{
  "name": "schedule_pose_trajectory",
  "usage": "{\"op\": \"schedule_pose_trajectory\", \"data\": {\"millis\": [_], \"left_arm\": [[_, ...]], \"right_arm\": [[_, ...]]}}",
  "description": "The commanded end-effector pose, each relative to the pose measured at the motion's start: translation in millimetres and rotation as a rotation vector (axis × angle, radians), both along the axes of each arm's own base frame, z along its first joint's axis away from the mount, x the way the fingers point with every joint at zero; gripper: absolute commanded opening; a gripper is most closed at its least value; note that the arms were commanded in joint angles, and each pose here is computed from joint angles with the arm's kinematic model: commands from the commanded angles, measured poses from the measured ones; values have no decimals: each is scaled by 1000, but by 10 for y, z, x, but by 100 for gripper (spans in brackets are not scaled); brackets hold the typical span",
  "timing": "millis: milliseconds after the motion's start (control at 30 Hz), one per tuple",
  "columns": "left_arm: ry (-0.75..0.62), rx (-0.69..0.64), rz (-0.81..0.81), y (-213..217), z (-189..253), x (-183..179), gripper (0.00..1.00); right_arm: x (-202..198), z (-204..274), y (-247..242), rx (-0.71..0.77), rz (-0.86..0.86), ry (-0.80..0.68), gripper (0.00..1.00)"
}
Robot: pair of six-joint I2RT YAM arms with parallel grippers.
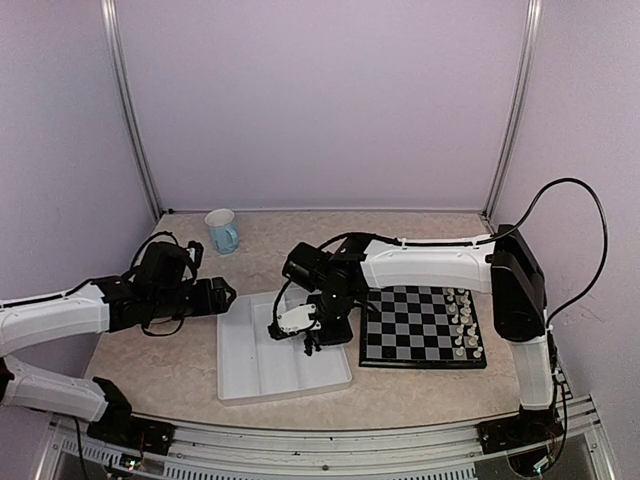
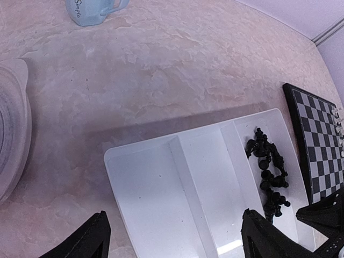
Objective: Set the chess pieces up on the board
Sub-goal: Pick up the pawn from the storage box.
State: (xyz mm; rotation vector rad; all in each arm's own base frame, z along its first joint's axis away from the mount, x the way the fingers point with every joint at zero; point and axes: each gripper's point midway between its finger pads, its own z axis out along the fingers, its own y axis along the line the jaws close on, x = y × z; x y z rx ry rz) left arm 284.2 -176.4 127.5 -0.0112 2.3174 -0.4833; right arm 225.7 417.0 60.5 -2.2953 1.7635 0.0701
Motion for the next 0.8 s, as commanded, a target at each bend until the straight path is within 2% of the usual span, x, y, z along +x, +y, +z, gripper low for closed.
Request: {"op": "schedule_pose_trajectory", "data": {"millis": [0, 133, 200, 467, 767], "left_arm": [[-36, -2, -10, -78, 113, 72, 84], [-34, 2, -20, -109, 109, 59, 84], [-38, 6, -29, -124, 119, 52, 84], [-52, 13, -36, -132, 164, 60, 84], [-41, 21, -43, -163, 102, 64, 84]], "right_arm": [[31, 259, 112, 84, -9, -4, 4], [191, 278, 144, 120, -57, -8, 20], [224, 247, 139, 125, -66, -5, 24], [281, 39, 10, 65, -88, 5, 28], [360, -110, -87, 23, -111, 18, 28]]}}
